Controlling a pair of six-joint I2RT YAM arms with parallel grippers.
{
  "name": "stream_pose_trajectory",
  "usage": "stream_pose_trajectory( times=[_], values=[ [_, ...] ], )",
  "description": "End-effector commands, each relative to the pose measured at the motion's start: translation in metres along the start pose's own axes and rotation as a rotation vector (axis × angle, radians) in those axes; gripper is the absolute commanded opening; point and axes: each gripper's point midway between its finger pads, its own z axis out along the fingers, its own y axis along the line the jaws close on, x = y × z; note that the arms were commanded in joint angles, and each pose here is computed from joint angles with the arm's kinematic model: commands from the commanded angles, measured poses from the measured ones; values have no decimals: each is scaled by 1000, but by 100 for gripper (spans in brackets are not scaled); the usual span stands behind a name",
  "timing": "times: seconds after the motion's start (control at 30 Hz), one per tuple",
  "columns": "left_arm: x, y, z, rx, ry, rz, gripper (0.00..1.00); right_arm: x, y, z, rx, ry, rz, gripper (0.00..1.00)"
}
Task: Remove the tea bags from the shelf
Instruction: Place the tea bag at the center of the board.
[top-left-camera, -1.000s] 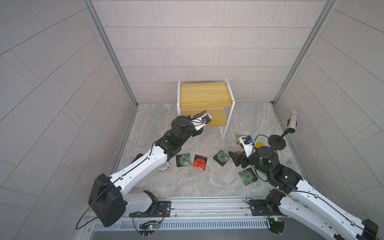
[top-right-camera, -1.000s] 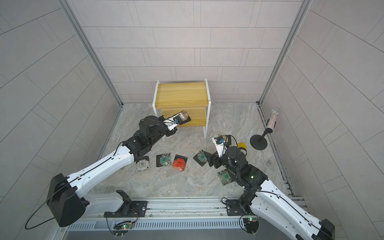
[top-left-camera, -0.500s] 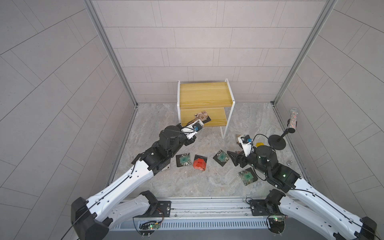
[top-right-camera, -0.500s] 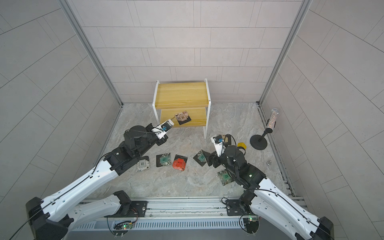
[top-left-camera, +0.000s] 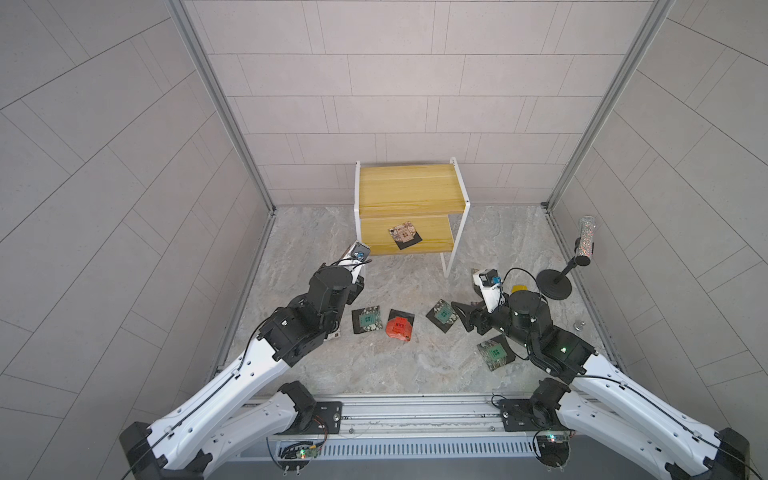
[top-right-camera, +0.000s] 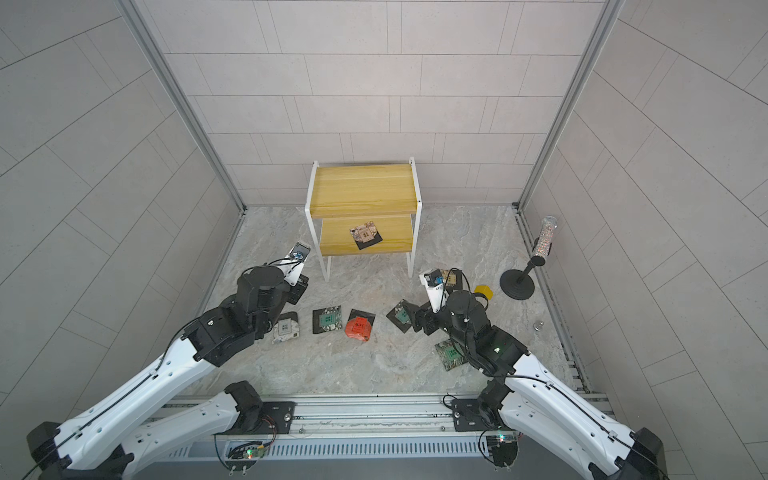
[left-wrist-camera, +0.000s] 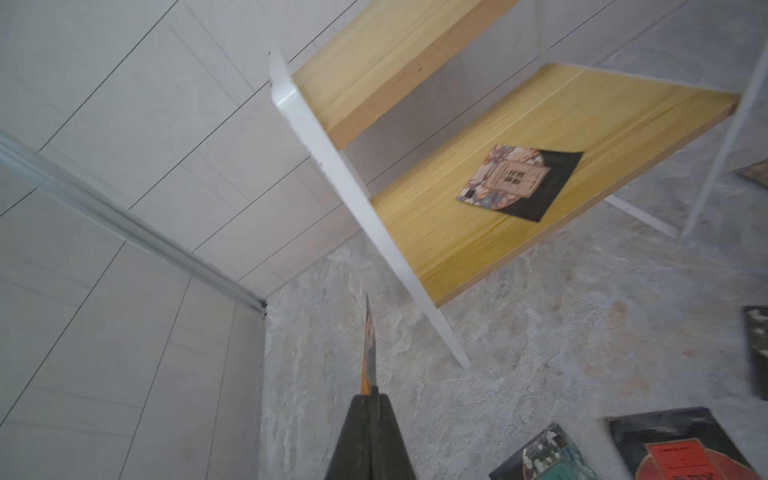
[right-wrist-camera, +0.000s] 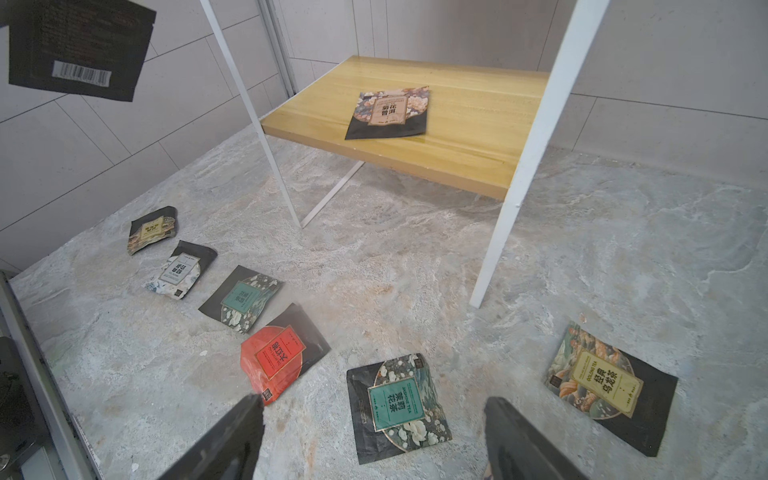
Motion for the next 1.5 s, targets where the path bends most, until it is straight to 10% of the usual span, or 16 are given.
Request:
stream_pose_trajectory(
  times=[0.0,0.57,1.47],
  values=[
    [21,42,-4,-210,126,-118,0,-3,2,-1,-11,-22,8,87],
    [121,107,82,-450,548,-408,0,-4,-3,-10,13,-46,8,87],
    [230,98,200,-448,986,-252,0,-1,-15,-9,85,-34,-15,87]
  ],
)
